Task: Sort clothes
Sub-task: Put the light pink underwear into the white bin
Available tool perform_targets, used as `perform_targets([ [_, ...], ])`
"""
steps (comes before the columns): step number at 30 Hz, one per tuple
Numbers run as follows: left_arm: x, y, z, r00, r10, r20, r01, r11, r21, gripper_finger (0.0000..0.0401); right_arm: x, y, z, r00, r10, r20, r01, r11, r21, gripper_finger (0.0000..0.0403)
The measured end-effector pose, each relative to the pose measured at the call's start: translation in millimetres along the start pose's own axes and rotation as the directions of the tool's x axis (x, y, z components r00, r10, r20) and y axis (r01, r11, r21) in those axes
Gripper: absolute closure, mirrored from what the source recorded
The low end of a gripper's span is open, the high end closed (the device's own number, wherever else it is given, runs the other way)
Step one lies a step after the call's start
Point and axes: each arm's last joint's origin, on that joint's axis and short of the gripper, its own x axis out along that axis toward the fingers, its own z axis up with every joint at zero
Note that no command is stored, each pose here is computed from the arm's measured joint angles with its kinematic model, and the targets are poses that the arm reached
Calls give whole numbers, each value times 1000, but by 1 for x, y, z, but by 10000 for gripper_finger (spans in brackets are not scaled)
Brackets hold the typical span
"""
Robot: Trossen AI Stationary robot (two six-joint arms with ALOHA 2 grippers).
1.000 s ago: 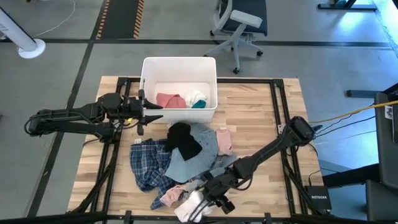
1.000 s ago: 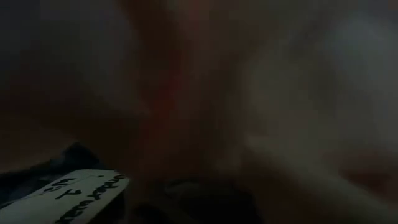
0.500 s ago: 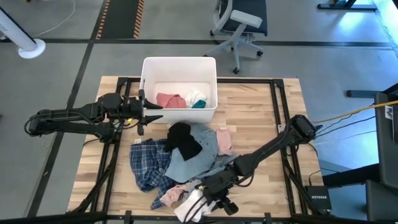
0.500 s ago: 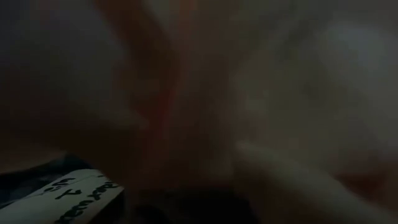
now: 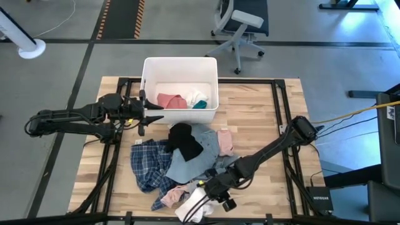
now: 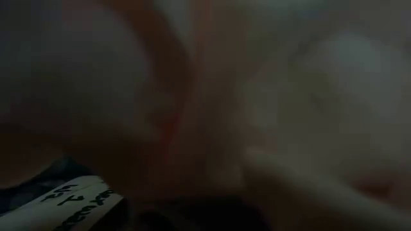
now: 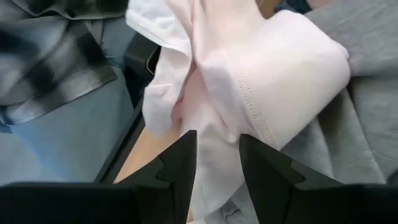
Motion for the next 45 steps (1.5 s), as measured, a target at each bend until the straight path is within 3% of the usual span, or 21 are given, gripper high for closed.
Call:
perform_targets([
  [7,0,0,0,1000,0,0,0,1000,-2,242,-1,0,-4,999,5,-45,-5,1000,9,197],
  [11,0,0,0,1000,0,0,0,1000,-2,242,-7,-1,-2,990,134,-50,-131,989,63,163],
  [14,0,0,0,1000,1,0,-1,1000,-3,242,-17,2,1,987,159,-28,-157,985,69,153],
  [23,0,0,0,1000,1,0,-1,1000,-2,242,-18,0,-1,999,-11,-34,11,1000,11,150],
  [30,0,0,0,1000,1,1,-1,1000,1,242,-12,3,1,999,-9,48,9,1000,-10,150],
  [34,0,0,0,1000,1,0,-1,1000,1,242,1,-2,-6,999,-52,-6,52,998,-22,150],
  [45,0,0,0,1000,2,0,-2,1000,1,242,9,-7,-5,999,-39,10,39,997,-72,150],
])
